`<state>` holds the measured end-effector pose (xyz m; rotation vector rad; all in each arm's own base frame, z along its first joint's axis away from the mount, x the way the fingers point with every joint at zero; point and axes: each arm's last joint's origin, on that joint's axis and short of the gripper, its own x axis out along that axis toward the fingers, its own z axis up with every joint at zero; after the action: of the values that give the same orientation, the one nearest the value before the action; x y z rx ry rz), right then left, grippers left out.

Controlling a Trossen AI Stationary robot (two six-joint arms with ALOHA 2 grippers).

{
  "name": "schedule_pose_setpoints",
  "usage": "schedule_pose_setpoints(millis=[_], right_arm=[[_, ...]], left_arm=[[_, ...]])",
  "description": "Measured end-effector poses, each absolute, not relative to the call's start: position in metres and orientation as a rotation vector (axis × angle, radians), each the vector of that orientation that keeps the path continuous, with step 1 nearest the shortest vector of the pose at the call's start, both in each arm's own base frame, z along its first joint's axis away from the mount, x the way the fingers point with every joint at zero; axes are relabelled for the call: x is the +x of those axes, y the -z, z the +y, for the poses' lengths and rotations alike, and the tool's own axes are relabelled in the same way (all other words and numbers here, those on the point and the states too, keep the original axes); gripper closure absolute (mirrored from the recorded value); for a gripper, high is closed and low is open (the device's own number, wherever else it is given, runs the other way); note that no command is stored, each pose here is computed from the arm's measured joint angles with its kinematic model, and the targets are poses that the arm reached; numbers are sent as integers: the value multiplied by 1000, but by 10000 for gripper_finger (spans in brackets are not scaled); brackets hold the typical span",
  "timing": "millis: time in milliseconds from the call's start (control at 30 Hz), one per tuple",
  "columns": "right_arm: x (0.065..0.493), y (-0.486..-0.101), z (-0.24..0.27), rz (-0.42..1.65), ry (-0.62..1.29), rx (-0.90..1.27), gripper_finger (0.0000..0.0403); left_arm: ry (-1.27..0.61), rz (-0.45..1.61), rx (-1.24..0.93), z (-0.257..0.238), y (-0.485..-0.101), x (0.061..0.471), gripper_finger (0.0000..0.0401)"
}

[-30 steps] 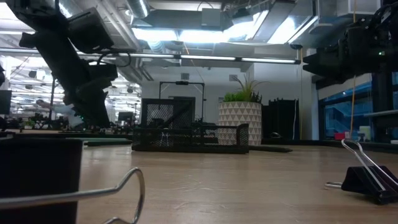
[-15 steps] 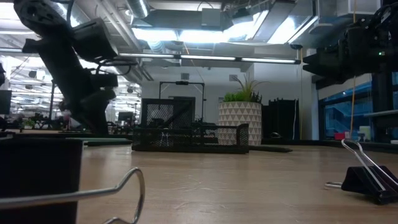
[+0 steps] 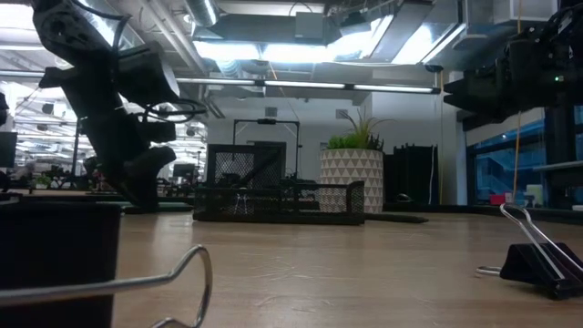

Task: Pick and place office supplies into organizer
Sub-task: Put the left pen into the top left section of the desk organizer

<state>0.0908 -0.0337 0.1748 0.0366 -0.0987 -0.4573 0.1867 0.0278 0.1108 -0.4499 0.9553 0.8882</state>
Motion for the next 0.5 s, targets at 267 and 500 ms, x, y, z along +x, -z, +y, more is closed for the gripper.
schedule_pose_setpoints(millis=[267, 500], right_arm=[[91, -175, -34, -100, 457, 41, 179], [91, -175, -34, -106, 456, 65, 179]], left_arm=[[-925, 915, -404, 20, -109, 186, 260], [-945, 741, -424, 5, -90, 170, 288]])
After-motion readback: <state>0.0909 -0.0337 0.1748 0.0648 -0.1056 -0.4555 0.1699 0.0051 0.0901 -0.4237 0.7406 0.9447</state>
